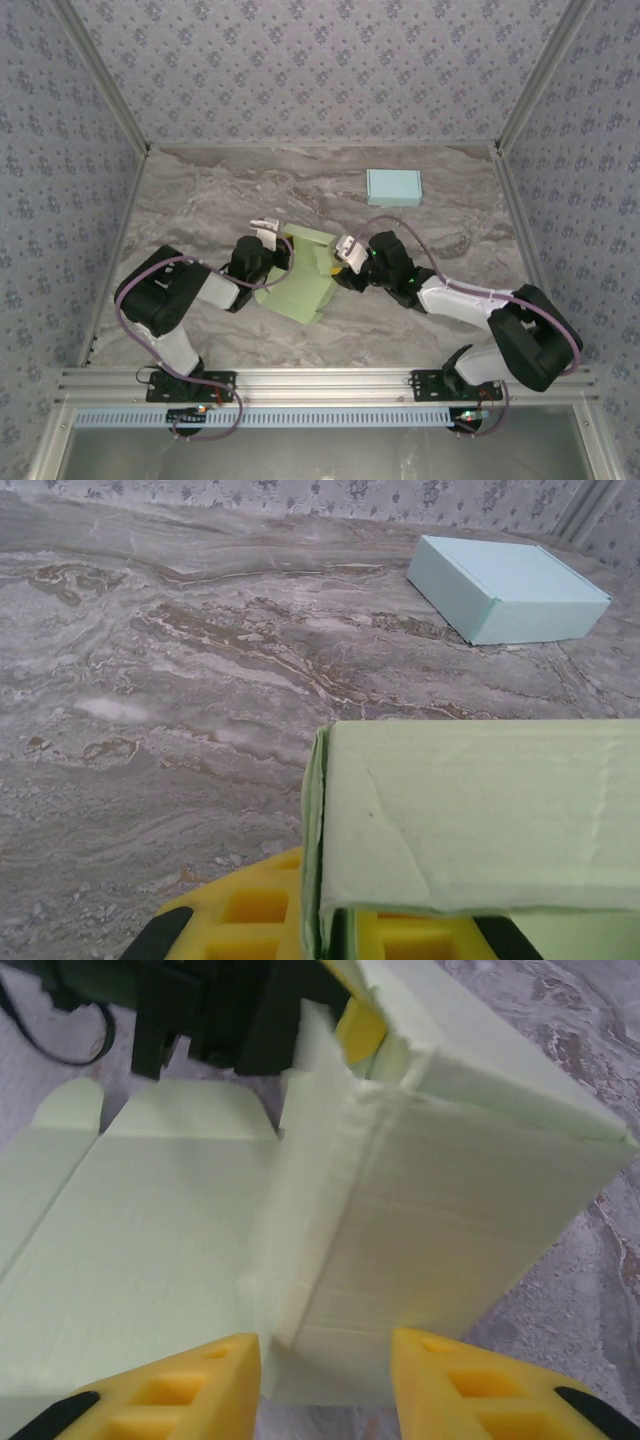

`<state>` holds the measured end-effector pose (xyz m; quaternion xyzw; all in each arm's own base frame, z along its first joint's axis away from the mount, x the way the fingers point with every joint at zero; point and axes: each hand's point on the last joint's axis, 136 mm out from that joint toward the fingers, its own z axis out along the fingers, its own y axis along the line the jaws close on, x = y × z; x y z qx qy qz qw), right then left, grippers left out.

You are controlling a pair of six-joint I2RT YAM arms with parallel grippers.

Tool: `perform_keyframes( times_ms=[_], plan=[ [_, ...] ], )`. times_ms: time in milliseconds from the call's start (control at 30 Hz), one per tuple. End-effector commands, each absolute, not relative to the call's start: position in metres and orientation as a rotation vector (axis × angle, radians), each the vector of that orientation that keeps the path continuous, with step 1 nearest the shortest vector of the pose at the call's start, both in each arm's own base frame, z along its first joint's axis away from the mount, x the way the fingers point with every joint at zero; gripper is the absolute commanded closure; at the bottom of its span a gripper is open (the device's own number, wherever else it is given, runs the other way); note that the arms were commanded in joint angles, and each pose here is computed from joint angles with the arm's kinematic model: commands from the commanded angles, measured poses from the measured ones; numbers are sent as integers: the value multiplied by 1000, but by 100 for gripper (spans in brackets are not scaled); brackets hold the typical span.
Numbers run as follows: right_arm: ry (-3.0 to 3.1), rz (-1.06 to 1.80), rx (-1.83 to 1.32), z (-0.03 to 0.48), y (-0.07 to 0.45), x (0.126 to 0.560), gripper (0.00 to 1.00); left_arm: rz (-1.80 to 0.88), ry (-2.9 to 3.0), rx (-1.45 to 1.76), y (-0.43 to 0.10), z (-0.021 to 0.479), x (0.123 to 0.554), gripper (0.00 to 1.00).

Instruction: Fold the paper box

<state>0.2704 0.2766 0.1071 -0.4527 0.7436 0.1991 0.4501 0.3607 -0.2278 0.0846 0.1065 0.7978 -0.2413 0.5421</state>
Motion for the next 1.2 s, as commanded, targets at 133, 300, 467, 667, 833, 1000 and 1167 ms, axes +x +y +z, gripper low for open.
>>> perform_keyframes(
  times_ms=[133,300,467,667,833,1000,1167],
  plan=[
    [1810,399,-856,124,275,300,60,-494,1852,157,-222,89,357,92],
    [1791,407,-797,128,282,306,49,-422,1845,132,-221,89,349,91],
    [1798,397,-747,126,286,320,46,-395,1864,55,-216,82,349,91],
    [1804,336,-652,124,288,346,56,-398,1862,52,-223,81,345,84],
    [1830,276,-602,118,289,364,63,-424,1859,51,-227,83,338,83],
    [1833,223,-611,106,289,372,69,-479,1850,24,-226,88,331,60],
    [1864,233,-641,84,285,377,70,-521,1886,-1,-221,91,318,41]
  ],
)
